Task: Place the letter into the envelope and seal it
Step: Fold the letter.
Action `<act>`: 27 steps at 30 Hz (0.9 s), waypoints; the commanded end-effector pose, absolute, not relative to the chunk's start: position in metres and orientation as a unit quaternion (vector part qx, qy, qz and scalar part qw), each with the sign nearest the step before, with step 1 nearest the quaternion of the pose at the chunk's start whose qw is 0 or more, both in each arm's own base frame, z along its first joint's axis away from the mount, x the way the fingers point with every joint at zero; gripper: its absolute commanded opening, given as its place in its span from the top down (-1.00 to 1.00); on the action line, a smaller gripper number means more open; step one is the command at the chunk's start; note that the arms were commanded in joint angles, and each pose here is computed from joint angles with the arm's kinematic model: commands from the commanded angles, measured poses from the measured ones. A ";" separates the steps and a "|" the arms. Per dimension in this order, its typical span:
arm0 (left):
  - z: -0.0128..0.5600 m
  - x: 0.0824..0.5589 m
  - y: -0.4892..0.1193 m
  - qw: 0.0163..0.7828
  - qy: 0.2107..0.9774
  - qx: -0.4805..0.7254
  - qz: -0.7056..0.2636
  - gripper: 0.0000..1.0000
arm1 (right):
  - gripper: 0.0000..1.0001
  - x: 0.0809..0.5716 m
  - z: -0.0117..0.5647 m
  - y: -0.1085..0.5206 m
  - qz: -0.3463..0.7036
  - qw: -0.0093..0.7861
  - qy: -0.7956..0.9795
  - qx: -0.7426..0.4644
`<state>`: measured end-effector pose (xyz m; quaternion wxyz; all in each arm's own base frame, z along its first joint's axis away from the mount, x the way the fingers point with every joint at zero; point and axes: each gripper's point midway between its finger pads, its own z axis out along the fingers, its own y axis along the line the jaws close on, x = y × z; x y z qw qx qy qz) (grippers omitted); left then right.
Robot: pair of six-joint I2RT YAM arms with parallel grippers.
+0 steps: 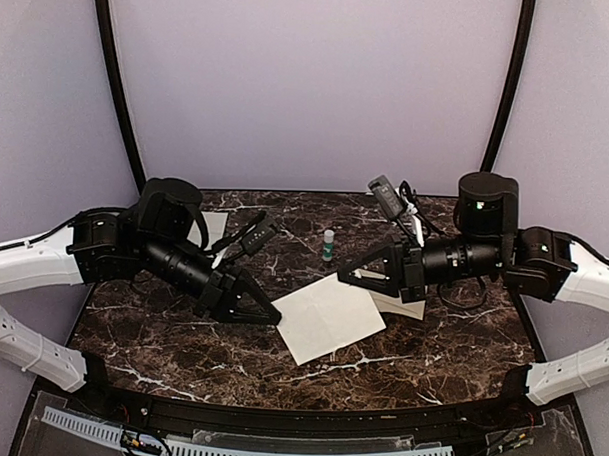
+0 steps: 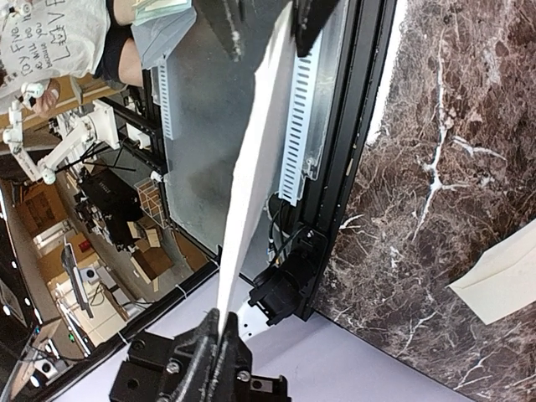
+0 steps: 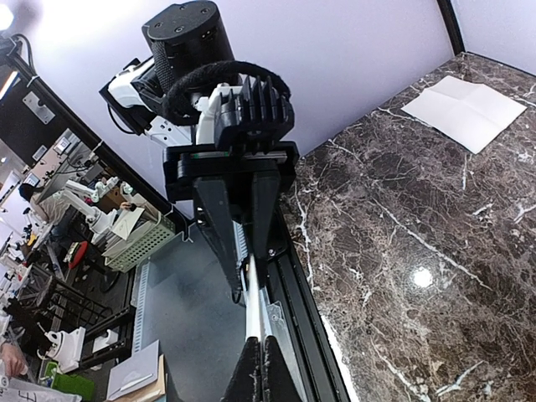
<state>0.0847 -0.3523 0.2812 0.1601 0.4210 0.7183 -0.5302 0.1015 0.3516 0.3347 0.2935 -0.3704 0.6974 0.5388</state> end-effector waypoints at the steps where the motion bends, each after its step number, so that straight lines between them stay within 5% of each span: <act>1: 0.292 0.090 -0.349 0.200 0.715 0.413 -0.527 0.15 | 1.00 0.106 0.341 0.347 0.544 0.313 0.692 -0.356; 3: 0.302 0.098 -0.350 0.231 0.710 0.398 -0.533 -0.23 | 1.00 0.109 0.346 0.346 0.553 0.326 0.686 -0.343; 6: 0.321 0.110 -0.348 0.295 0.690 0.369 -0.549 -0.50 | 1.00 0.116 0.357 0.344 0.577 0.355 0.669 -0.308; 13: 0.357 0.137 -0.335 0.400 0.651 0.264 -0.589 -0.62 | 1.00 0.132 0.398 0.329 0.639 0.430 0.601 -0.215; 27: 0.359 0.129 -0.357 0.352 0.620 0.270 -0.647 -0.67 | 1.00 0.153 0.412 0.309 0.658 0.480 0.566 -0.128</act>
